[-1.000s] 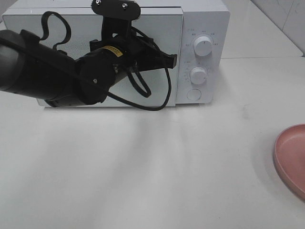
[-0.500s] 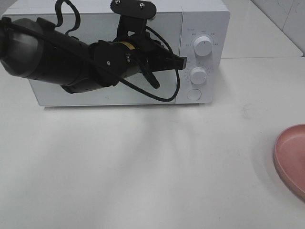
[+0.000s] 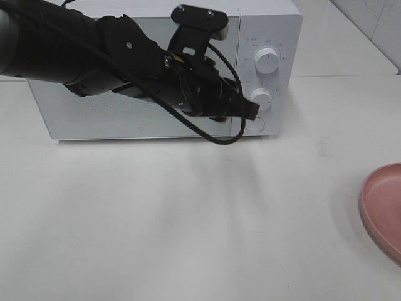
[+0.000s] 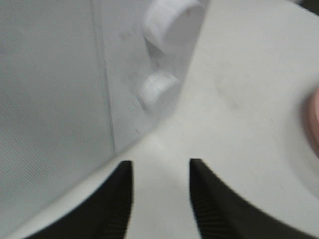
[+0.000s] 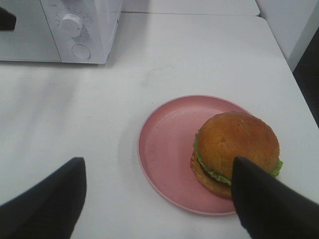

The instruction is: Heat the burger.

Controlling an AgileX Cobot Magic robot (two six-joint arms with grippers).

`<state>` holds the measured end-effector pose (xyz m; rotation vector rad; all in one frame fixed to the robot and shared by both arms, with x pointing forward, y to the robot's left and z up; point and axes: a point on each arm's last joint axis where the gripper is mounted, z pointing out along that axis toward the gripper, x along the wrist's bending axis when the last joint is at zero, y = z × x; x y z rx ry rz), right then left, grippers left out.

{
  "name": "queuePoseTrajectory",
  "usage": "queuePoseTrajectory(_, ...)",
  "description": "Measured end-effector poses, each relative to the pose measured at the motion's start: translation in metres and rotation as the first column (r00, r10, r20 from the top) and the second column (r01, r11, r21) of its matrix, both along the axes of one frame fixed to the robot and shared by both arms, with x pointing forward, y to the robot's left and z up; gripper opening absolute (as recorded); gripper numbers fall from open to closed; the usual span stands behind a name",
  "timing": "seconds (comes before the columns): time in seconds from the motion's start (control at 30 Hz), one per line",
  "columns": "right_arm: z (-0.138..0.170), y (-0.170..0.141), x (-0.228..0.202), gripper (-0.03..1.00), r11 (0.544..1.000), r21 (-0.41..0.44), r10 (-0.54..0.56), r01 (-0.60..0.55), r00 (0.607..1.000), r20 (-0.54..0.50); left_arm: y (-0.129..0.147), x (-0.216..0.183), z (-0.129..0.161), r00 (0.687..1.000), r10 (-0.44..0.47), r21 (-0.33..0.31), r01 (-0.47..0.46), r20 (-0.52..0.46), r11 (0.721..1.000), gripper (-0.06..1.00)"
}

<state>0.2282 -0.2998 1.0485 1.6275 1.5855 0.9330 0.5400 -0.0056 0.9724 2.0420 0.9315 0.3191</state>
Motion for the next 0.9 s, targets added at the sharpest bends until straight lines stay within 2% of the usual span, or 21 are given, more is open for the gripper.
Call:
queuePoseTrajectory(0.03,0.000,0.000,0.000,0.76,1.000,0.000,0.000,0.000,1.000,0.000,0.000,-0.004,-0.002,0.999,-0.029,0.018,0.030,-0.045,0.999,0.55)
queuePoseTrajectory(0.07,0.000,0.000,0.000,0.76,1.000,0.000,0.000,0.000,1.000,0.000,0.000,-0.004,-0.002,0.999,-0.029,0.018,0.030,-0.045,0.999,0.55)
queuePoseTrajectory(0.1,0.000,0.000,0.000,0.76,1.000,0.000,0.000,0.000,1.000,0.000,0.000,-0.012,-0.006,0.990,-0.072,0.046,0.079,-0.124,0.996,0.78)
queuePoseTrajectory(0.13,0.000,0.000,0.000,0.76,1.000,0.000,0.000,0.000,1.000,0.000,0.000,-0.012,-0.006,0.990,-0.072,0.046,0.079,-0.124,0.996,0.78)
queuePoseTrajectory(0.17,0.000,0.000,0.000,0.76,1.000,0.000,0.000,0.000,1.000,0.000,0.001,-0.016,-0.009,0.982,-0.091,0.059,0.102,-0.168,0.993,0.86)
queuePoseTrajectory(0.2,0.000,0.000,0.000,0.76,1.000,0.000,0.000,0.000,1.000,0.000,0.002,-0.023,-0.012,0.960,-0.120,0.079,0.144,-0.251,0.986,0.94)
queuePoseTrajectory(0.27,0.000,0.000,0.000,0.76,1.000,0.000,0.000,0.000,1.000,0.000,0.002,-0.026,-0.014,0.951,-0.132,0.087,0.163,-0.281,0.983,0.96)
queuePoseTrajectory(0.3,0.000,0.000,0.000,0.76,1.000,0.000,0.000,0.000,1.000,0.000,0.004,-0.033,-0.016,0.922,-0.159,0.103,0.207,-0.352,0.973,0.98)
queuePoseTrajectory(0.33,0.000,0.000,0.000,0.76,1.000,0.000,0.000,0.000,1.000,0.000,0.004,-0.033,-0.016,0.922,-0.159,0.103,0.207,-0.352,0.973,0.98)
queuePoseTrajectory(0.4,0.000,0.000,0.000,0.76,1.000,0.000,0.000,0.000,1.000,0.000,0.007,-0.043,-0.019,0.877,-0.199,0.135,0.283,-0.437,0.950,0.99)
queuePoseTrajectory(0.43,0.000,0.000,0.000,0.76,1.000,0.000,0.000,0.000,1.000,0.000,0.007,-0.043,-0.019,0.877,-0.199,0.135,0.283,-0.437,0.950,0.99)
queuePoseTrajectory(0.47,0.000,0.000,0.000,0.76,1.000,0.000,0.000,0.000,1.000,0.000,0.011,-0.050,-0.016,0.848,-0.221,0.157,0.332,-0.482,0.930,0.99)
queuePoseTrajectory(0.5,0.000,0.000,0.000,0.76,1.000,0.000,0.000,0.000,1.000,0.000,0.013,-0.053,-0.015,0.833,-0.224,0.165,0.349,-0.506,0.923,0.99)
queuePoseTrajectory(0.53,0.000,0.000,0.000,0.76,1.000,0.000,0.000,0.000,1.000,0.000,0.013,-0.053,-0.015,0.833,-0.224,0.165,0.349,-0.506,0.923,0.99)
queuePoseTrajectory(0.57,0.000,0.000,0.000,0.76,1.000,0.000,0.000,0.000,1.000,0.000,0.018,-0.058,-0.008,0.815,-0.217,0.185,0.365,-0.537,0.912,0.99)
queuePoseTrajectory(0.63,0.000,0.000,0.000,0.76,1.000,0.000,0.000,0.000,1.000,0.000,0.021,-0.061,-0.003,0.810,-0.207,0.197,0.366,-0.549,0.910,0.99)
queuePoseTrajectory(0.67,0.000,0.000,0.000,0.76,1.000,0.000,0.000,0.000,1.000,0.000,0.027,-0.063,0.005,0.810,-0.189,0.227,0.366,-0.556,0.902,0.99)
queuePoseTrajectory(0.7,0.000,0.000,0.000,0.76,1.000,0.000,0.000,0.000,1.000,0.000,0.033,-0.065,0.015,0.818,-0.163,0.257,0.353,-0.552,0.900,0.99)
queuePoseTrajectory(0.77,0.000,0.000,0.000,0.76,1.000,0.000,0.000,0.000,1.000,0.000,0.036,-0.066,0.019,0.824,-0.147,0.275,0.342,-0.547,0.899,0.99)
queuePoseTrajectory(0.83,0.000,0.000,0.000,0.76,1.000,0.000,0.000,0.000,1.000,0.000,0.041,-0.065,0.024,0.831,-0.125,0.290,0.325,-0.542,0.900,0.99)
queuePoseTrajectory(0.9,0.000,0.000,0.000,0.76,1.000,0.000,0.000,0.000,1.000,0.000,0.058,-0.058,0.035,0.841,-0.058,0.314,0.264,-0.538,0.912,0.99)
